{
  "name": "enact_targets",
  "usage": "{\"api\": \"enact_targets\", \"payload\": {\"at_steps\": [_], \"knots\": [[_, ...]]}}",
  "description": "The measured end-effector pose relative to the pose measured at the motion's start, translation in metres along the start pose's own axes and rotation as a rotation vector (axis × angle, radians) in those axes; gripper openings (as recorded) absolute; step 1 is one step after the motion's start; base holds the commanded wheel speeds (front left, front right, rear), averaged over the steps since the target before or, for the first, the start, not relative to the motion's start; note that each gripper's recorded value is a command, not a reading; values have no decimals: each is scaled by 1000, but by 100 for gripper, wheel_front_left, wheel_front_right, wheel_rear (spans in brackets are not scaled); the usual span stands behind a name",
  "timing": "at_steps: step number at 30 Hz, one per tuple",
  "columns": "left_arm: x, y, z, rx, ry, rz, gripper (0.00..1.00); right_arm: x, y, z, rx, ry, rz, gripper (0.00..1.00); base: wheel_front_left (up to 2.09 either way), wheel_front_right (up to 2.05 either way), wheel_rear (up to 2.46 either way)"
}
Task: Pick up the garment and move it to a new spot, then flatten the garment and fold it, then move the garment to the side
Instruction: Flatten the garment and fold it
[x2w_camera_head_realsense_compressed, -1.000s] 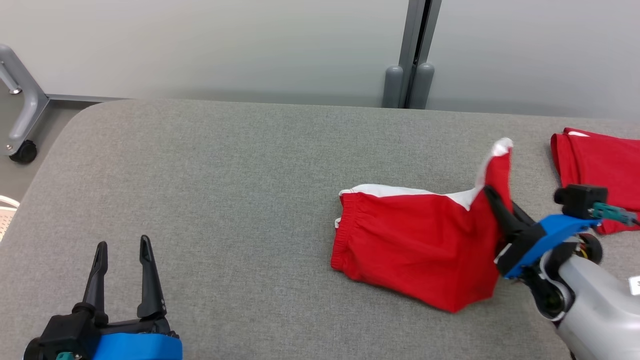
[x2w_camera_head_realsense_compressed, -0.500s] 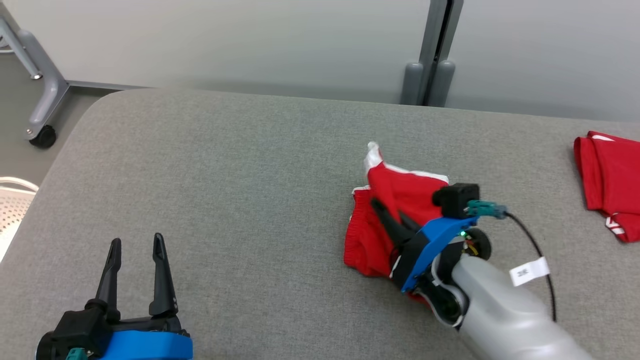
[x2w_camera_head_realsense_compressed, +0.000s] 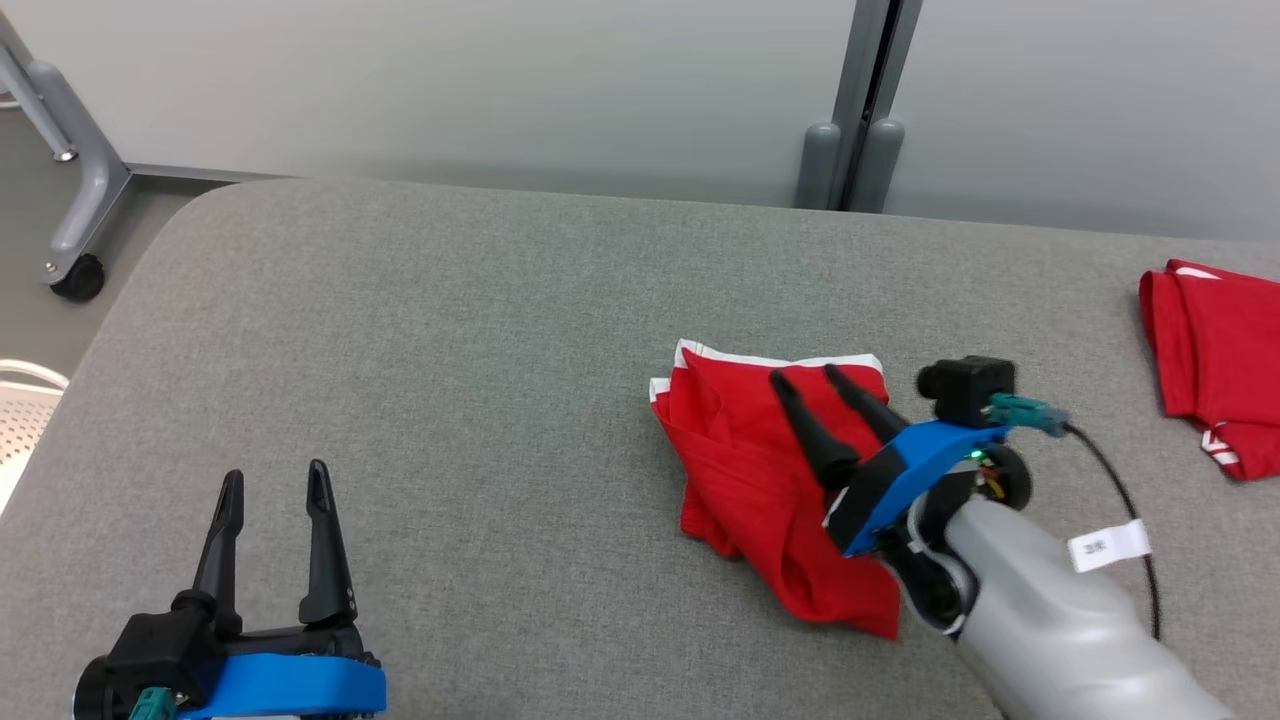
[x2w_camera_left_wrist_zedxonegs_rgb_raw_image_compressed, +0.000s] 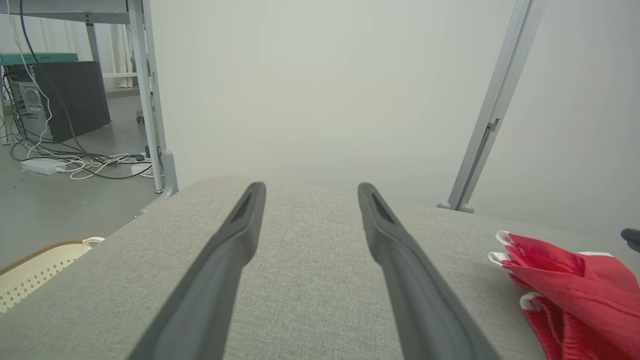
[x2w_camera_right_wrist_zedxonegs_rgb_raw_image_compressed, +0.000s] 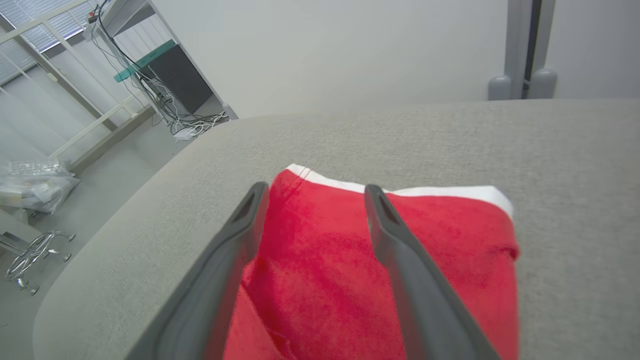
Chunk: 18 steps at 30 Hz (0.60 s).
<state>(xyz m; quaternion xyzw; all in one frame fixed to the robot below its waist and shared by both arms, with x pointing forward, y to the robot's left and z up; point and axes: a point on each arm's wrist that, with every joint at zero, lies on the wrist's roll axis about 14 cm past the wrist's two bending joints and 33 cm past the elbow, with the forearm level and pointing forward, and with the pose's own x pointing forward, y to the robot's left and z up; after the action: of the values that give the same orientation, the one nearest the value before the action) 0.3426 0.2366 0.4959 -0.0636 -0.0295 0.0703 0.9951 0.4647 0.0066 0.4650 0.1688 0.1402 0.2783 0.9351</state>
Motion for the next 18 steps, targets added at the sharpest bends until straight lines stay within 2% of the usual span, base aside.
{"api": "enact_targets", "payload": {"at_steps": [6,11,14,15,16,18], "knots": [[0,-6,3,-4,-12,-20,100,-36,-62,59,-48,-173,-130,100,0,0,0],[-3,-8,3,-6,-13,-28,100,-70,-93,66,-63,-239,-220,100,0,0,0],[-3,-10,3,-6,-10,-31,100,-81,-99,55,-65,-231,-246,100,0,0,0],[-3,-10,2,-6,-8,-31,100,-81,-96,48,-60,-222,-245,39,0,0,0],[-3,-10,2,-6,-7,-31,100,-80,-93,42,-54,-211,-239,0,0,0,0],[-4,-9,1,-4,-3,-30,100,-76,-86,31,-44,-189,-228,0,0,0,0]]}}
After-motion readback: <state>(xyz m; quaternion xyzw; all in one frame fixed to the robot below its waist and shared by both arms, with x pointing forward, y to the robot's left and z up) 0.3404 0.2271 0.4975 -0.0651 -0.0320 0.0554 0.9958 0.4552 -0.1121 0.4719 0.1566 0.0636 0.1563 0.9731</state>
